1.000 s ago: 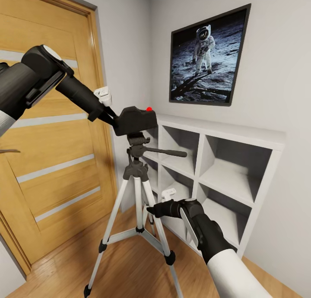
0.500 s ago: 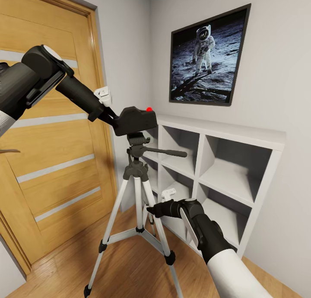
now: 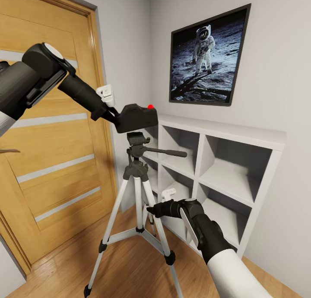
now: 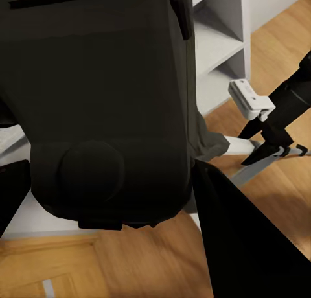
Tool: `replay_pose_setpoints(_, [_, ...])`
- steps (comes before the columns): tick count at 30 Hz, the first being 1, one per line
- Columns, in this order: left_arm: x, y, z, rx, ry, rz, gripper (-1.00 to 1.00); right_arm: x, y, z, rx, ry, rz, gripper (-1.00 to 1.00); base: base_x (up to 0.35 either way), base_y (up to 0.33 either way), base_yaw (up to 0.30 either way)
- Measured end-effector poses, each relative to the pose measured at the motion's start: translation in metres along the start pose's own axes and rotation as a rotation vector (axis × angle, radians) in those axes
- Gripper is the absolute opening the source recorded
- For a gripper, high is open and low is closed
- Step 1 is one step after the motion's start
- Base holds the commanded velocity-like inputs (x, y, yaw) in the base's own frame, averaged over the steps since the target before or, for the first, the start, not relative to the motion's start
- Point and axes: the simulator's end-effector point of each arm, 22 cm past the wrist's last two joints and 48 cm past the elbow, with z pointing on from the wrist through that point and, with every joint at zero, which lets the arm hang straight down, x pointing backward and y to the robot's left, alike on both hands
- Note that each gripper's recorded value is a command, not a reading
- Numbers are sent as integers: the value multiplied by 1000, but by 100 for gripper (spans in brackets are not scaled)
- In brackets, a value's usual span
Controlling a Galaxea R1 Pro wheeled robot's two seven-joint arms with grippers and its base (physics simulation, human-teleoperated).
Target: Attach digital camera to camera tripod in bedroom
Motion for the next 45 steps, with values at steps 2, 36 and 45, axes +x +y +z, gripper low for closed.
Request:
replay_pose_setpoints(2, [0, 0, -1, -3, -1, 3, -100, 0, 0, 0, 0, 0, 0, -100, 0, 0, 0])
replay_pose_setpoints(36, [-5, -8, -2, 2, -4, 37, -100, 0, 0, 0, 0, 0, -2, -100, 0, 0, 0])
replay_pose_setpoints(45, [-1, -7, -3, 0, 2, 33, -100, 0, 0, 0, 0, 0, -2, -100, 0, 0, 0])
